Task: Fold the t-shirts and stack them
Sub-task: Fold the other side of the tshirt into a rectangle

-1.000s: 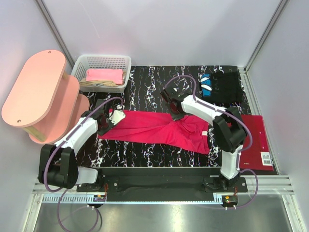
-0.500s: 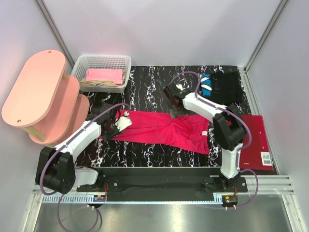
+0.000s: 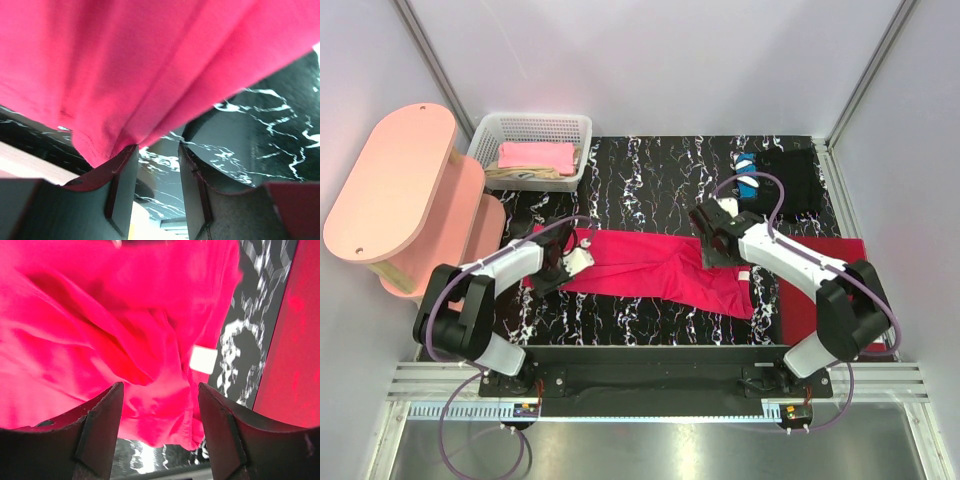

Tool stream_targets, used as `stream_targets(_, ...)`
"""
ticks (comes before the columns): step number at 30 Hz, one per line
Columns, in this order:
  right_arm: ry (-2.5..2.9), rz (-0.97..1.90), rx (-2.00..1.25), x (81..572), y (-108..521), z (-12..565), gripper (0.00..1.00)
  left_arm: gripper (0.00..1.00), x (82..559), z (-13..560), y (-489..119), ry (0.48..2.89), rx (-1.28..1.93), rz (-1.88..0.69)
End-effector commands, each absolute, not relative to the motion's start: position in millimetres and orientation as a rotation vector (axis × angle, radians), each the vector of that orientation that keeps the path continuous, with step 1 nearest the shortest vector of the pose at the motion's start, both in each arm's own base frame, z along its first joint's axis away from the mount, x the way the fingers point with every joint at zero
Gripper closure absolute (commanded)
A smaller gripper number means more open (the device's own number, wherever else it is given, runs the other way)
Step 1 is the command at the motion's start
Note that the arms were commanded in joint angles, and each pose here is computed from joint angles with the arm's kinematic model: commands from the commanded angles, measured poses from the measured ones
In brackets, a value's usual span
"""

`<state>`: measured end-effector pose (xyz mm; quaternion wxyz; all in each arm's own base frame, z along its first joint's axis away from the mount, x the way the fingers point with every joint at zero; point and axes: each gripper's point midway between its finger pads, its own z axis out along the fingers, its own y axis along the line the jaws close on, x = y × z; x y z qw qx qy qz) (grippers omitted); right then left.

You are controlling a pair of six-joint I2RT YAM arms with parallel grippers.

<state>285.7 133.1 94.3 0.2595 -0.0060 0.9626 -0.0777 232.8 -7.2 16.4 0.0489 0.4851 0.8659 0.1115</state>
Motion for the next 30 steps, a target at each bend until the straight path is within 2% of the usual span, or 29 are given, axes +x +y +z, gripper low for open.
stream_targets(1,2.64,-0.199,0.044,279,133,73,0.32,0.58,263,41,-10,2.574,1.413,0.398)
stream_targets(7,2.662,-0.197,0.038,280,136,59,0.32,0.57,268,60,-12,2.536,1.4,0.394)
stream_targets(23,2.687,-0.185,0.037,285,133,44,0.35,0.59,297,44,-1,2.578,1.339,0.409)
stream_targets(27,2.685,-0.182,0.034,287,133,44,0.41,0.6,307,43,1,2.576,1.324,0.422)
stream_targets(30,2.688,-0.185,0.037,287,132,42,0.53,0.64,313,45,0,2.562,1.321,0.419)
